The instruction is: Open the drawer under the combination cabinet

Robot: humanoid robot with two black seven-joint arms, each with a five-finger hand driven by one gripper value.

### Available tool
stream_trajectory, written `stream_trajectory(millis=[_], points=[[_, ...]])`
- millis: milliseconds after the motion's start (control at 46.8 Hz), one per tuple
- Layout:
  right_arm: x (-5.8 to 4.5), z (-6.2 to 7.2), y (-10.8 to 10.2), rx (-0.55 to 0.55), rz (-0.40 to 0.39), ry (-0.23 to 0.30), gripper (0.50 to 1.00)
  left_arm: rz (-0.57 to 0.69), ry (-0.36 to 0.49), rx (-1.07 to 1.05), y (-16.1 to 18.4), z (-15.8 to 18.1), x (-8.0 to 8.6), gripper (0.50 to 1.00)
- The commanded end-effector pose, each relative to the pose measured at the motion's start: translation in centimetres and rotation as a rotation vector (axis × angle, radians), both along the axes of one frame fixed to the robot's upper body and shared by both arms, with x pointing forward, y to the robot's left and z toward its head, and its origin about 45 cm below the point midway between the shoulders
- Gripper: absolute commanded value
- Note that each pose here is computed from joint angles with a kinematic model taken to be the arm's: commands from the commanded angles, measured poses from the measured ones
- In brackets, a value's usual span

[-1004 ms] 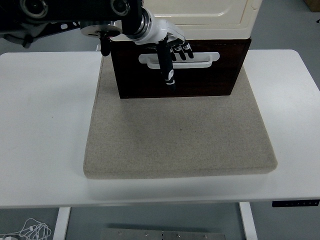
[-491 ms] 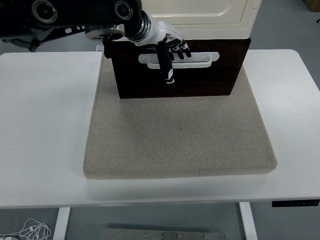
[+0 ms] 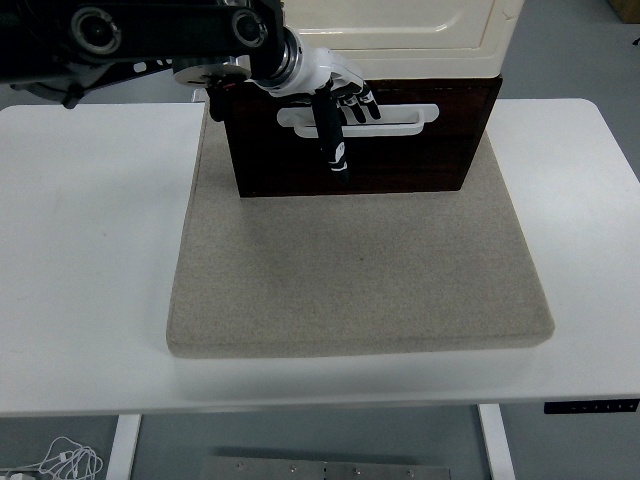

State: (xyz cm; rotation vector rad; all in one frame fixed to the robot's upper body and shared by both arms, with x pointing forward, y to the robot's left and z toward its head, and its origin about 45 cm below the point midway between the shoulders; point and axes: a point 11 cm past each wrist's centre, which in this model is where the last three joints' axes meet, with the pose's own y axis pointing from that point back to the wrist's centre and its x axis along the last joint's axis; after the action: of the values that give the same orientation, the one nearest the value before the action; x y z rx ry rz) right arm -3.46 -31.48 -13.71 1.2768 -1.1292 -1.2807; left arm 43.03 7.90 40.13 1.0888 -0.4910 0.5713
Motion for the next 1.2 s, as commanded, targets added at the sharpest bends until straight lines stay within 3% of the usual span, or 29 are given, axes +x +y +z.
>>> stream_trajectory(millis=[0, 1175], points=[[0.0, 0.0, 0.0, 0.0, 0.0, 0.0, 0.928, -0.013, 0.001, 0.005, -0.47, -0.24, -0.17, 1.0], [0.0, 0.0, 0.0, 0.0, 0.0, 0.0, 0.926, -0.07, 0.051, 0.025, -1.0, -0.74, -0.91, 1.0]])
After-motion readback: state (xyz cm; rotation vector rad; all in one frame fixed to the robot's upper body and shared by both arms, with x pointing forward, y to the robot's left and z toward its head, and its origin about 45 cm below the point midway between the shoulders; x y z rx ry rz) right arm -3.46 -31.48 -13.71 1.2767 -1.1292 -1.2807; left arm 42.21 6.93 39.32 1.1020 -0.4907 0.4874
